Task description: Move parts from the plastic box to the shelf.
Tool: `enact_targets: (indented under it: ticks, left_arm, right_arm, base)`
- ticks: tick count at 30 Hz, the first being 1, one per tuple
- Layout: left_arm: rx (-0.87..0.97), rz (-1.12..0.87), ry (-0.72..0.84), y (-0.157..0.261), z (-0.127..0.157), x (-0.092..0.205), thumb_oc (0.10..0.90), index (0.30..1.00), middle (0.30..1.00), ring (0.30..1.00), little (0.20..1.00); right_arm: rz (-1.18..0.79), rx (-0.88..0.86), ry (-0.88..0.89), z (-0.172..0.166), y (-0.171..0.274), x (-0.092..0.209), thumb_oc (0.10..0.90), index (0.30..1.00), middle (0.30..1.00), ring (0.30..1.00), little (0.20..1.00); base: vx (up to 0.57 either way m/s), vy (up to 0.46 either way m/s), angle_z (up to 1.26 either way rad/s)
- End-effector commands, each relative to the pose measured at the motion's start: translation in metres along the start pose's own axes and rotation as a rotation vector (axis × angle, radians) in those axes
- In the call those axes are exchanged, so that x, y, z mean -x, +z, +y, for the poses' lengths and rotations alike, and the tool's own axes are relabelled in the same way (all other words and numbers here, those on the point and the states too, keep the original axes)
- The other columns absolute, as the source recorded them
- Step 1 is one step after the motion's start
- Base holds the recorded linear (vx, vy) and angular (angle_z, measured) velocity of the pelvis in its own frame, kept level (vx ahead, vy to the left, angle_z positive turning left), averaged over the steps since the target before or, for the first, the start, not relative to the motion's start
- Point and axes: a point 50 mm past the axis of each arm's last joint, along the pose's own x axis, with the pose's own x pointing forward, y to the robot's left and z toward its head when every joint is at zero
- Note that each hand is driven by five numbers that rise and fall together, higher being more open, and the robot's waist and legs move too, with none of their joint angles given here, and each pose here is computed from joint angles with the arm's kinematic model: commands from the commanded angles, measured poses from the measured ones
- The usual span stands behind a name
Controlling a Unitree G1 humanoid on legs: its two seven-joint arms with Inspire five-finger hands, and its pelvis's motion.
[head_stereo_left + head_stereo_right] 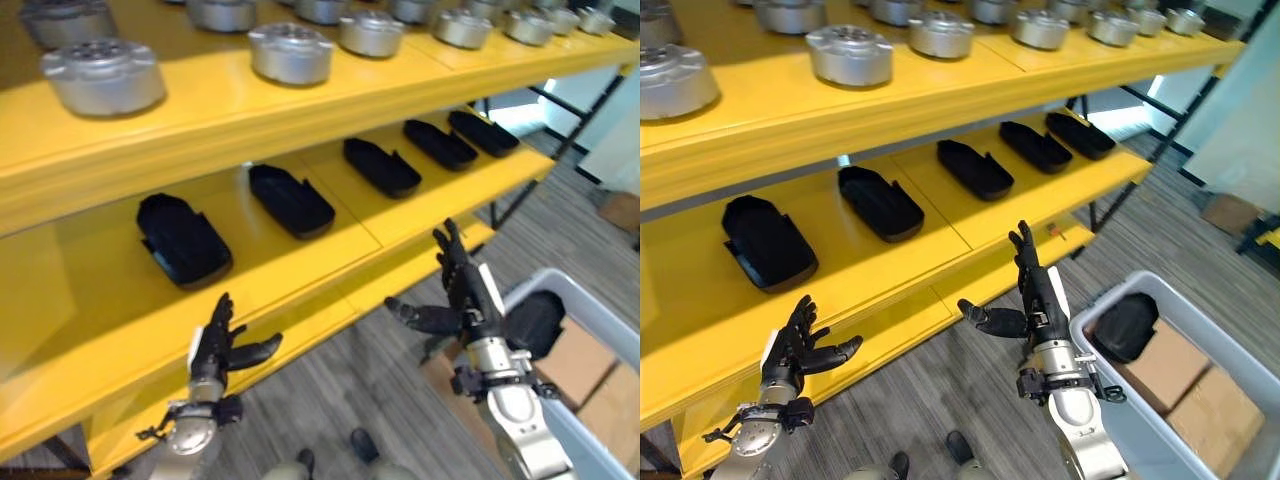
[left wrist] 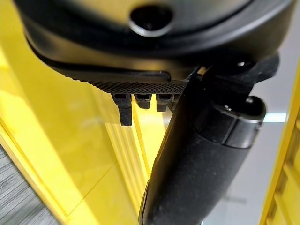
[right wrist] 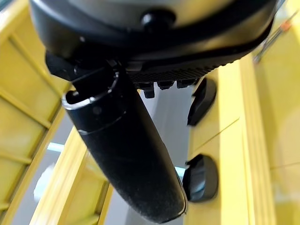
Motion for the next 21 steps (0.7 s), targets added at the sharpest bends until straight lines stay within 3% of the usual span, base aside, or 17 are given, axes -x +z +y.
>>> enact_targets:
  ticks: [1, 13, 21]
  left_arm:
    - [0.018, -0.270, -0.094, 0.052, -0.018, -0.015, 0.900, 1.000, 1.000, 1.000, 1.000]
    - [0.047, -0.285, -0.039, 0.055, -0.012, -0.017, 0.900, 1.000, 1.000, 1.000, 1.000]
    - [0.063, -0.257, -0.078, 0.049, -0.023, -0.018, 0.900, 1.000, 1.000, 1.000, 1.000]
  right_arm:
    - [-0.241, 0.025, 0.012, -0.005, 0.040, -0.027, 0.900, 1.000, 1.000, 1.000, 1.000]
    - [-0.238, 0.064, 0.014, 0.005, 0.036, -0.036, 0.900, 1.000, 1.000, 1.000, 1.000]
    - [-0.201, 0.097, -0.055, -0.020, 0.031, -0.018, 0.900, 1.000, 1.000, 1.000, 1.000]
  base:
    - [0.02, 0.065, -0.61]
    - [0.03, -0.062, -1.05]
    - [0.16, -0.227, 0.11]
